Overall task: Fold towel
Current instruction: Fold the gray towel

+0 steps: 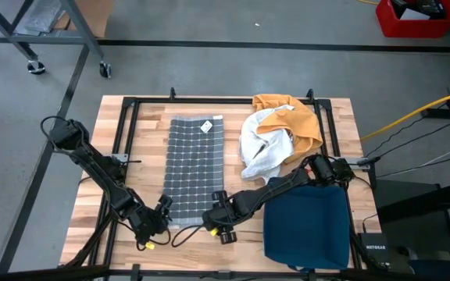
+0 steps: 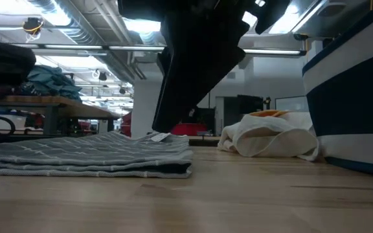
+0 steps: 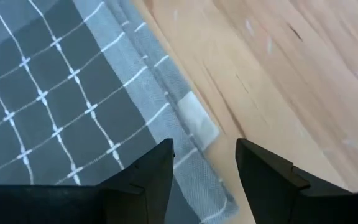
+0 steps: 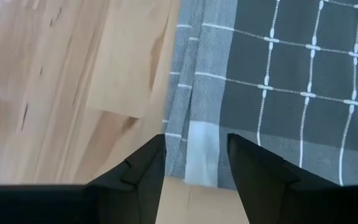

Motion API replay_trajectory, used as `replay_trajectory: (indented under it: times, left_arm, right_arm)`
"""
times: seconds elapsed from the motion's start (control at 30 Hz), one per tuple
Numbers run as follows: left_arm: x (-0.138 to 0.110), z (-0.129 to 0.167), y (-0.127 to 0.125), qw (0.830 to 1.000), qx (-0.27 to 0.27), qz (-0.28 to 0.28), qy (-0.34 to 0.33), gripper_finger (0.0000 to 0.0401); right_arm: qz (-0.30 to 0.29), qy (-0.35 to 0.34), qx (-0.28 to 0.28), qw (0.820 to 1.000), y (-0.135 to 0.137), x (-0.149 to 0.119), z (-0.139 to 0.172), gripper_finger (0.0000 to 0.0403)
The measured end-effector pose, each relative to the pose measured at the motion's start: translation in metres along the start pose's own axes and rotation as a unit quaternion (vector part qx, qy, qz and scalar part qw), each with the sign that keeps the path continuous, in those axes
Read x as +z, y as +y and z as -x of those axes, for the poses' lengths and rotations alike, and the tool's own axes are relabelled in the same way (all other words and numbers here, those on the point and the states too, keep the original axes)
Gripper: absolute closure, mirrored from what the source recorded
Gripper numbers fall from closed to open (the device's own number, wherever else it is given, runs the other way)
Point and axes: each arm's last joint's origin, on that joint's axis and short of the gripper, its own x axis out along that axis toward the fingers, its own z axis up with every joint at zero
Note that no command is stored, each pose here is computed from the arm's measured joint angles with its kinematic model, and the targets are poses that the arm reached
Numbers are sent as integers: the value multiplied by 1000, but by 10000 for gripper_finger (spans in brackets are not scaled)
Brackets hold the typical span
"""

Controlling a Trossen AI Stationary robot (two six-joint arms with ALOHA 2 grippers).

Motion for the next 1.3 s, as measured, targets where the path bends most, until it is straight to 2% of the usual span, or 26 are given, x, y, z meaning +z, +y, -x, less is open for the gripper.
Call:
replay_trajectory:
  times: [0.27,0.53,0.87,1.07,1.2,1.3]
  left_arm:
    - [1,-21,2,1000,9,7,0,235]
    - [2,-22,3,1000,10,-4,-1,235]
    - [0,-24,13,999,32,11,15,235]
    - [1,-25,18,999,38,18,17,235]
    - [0,-25,18,999,39,18,17,235]
    - [0,-25,18,999,40,18,17,235]
  right_arm:
    - [8,7,-2,1000,5,-2,0,223]
    - [34,11,-25,999,14,-6,-8,223]
    - [44,23,-40,998,13,-10,-23,223]
    - [0,31,6,999,16,-11,-24,223]
    - [-11,24,11,1000,17,-6,-20,223]
    - [-9,25,-8,1000,15,-7,-20,223]
